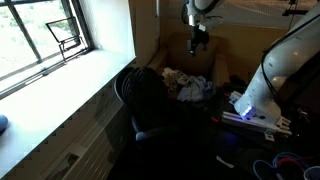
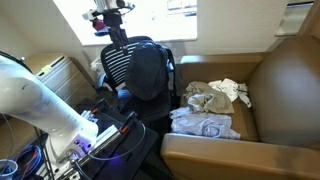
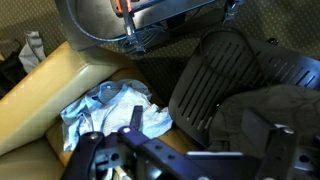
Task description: Move the khaki pair of shorts from the couch to the chair
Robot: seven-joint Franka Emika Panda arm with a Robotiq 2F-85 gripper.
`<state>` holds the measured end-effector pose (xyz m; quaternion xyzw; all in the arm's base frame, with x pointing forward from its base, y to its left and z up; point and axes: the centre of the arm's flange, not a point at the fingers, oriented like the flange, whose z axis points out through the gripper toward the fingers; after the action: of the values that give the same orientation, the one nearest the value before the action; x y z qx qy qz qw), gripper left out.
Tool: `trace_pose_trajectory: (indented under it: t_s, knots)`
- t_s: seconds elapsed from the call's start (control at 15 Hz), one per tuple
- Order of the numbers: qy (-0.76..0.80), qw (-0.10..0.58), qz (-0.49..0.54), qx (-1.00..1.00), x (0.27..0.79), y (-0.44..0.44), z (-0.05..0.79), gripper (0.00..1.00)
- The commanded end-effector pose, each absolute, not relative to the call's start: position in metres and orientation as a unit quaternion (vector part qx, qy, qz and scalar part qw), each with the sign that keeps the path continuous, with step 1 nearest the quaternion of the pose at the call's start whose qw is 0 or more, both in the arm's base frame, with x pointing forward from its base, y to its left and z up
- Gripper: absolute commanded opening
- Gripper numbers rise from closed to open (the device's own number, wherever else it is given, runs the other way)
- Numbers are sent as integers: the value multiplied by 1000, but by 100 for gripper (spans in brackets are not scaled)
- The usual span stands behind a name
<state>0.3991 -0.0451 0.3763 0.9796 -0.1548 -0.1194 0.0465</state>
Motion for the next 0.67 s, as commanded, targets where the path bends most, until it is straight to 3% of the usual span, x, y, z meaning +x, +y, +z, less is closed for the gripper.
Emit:
trace_pose_trajectory:
  t_s: [0.0,0.27,0.6]
  knots:
    - [-181,35,-126,975,401,-67,364,100]
    - [-168,34,-137,976,401,-78,347,100]
    - [-336,47,-60,939,454,-153,257,100]
